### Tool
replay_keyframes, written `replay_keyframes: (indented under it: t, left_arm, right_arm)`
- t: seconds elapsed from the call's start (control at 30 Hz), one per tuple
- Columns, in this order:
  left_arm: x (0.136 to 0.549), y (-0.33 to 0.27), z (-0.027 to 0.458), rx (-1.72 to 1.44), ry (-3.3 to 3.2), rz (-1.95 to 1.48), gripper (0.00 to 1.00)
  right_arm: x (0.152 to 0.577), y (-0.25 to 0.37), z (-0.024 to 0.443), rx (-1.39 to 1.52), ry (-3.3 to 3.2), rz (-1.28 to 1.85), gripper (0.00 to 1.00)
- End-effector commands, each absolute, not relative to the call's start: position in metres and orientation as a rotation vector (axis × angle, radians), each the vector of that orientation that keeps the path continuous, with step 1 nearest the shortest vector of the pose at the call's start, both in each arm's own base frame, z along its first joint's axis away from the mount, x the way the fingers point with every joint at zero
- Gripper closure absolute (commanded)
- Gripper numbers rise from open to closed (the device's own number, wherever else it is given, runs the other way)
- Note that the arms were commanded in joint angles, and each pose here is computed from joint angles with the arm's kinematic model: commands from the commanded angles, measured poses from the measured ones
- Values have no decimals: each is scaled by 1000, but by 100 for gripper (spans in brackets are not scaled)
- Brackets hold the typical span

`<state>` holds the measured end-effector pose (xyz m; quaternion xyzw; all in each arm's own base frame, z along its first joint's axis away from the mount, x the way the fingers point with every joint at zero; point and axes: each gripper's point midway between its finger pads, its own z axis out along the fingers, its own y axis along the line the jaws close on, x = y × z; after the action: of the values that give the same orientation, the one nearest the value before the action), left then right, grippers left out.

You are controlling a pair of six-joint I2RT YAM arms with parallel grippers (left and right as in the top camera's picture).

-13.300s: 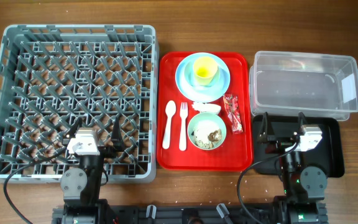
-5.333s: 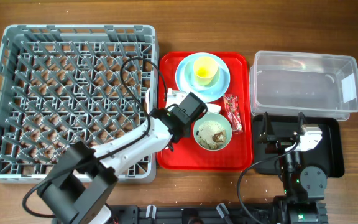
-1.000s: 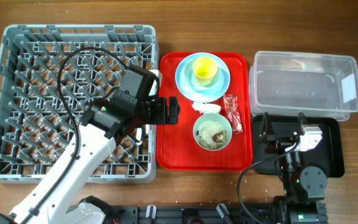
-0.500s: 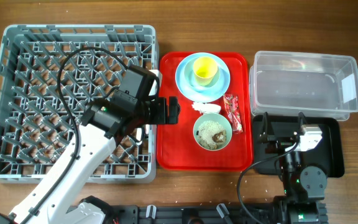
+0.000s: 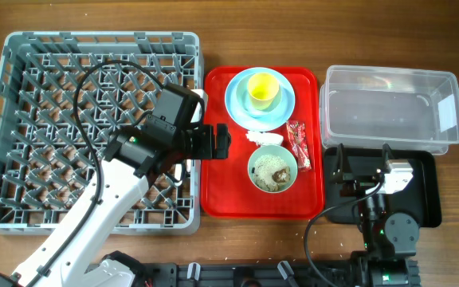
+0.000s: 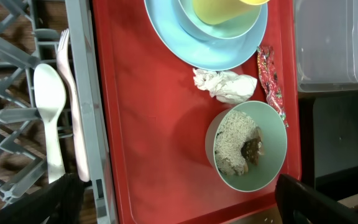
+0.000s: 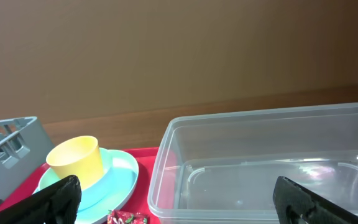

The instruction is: Sort waste into correct bins and load items into the dishwasher rack

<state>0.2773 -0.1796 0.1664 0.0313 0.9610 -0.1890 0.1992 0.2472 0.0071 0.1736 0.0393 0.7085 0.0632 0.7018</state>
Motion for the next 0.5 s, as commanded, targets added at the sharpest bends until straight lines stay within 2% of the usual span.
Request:
replay_keyframes:
  t: [0.0,0.4,0.47]
  left_arm:
    - [279,-181,171,91,2677,-546,0]
    - [283,-177,171,84,2664,-511,0]
    - [279,-185,173,65,2674,-586,0]
  right_arm:
    - [247,4,175,107,1567,139,0]
    - [247,4,175,107,1567,139,0]
    - [247,4,175,108,1567,140,0]
